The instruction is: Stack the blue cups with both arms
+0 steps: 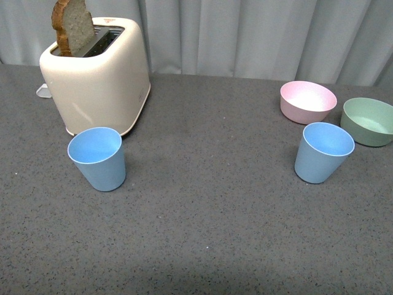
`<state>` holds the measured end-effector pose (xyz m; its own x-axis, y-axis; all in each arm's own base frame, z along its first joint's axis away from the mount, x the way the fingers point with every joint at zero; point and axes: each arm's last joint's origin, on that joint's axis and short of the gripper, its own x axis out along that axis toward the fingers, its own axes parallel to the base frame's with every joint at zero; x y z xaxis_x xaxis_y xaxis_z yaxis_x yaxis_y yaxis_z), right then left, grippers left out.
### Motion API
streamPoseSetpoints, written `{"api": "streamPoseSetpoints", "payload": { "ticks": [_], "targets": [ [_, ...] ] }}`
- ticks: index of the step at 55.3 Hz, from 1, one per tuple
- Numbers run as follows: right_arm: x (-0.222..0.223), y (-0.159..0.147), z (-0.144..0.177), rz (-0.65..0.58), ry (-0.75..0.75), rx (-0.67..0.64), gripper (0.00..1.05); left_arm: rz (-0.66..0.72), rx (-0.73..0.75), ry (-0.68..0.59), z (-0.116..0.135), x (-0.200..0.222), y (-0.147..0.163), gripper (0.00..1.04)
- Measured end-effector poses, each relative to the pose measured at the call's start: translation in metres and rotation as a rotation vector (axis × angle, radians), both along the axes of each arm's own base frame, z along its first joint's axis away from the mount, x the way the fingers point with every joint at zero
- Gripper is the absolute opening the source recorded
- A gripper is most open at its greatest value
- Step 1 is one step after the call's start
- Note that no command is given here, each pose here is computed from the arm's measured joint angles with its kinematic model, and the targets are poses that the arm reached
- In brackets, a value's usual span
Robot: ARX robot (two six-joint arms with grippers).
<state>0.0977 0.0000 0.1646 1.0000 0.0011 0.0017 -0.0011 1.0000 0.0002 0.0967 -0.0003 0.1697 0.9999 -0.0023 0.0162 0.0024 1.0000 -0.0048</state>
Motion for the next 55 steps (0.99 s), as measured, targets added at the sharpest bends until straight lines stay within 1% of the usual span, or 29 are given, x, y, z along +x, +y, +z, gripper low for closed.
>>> {"api": "streamPoseSetpoints", "payload": {
  "ticks": [55],
  "targets": [
    [0.0, 0.0, 0.0, 0.0, 0.0, 0.0, 0.95, 0.0, 0.0, 0.0, 0.0, 0.0, 0.0, 0.98]
  ]
}}
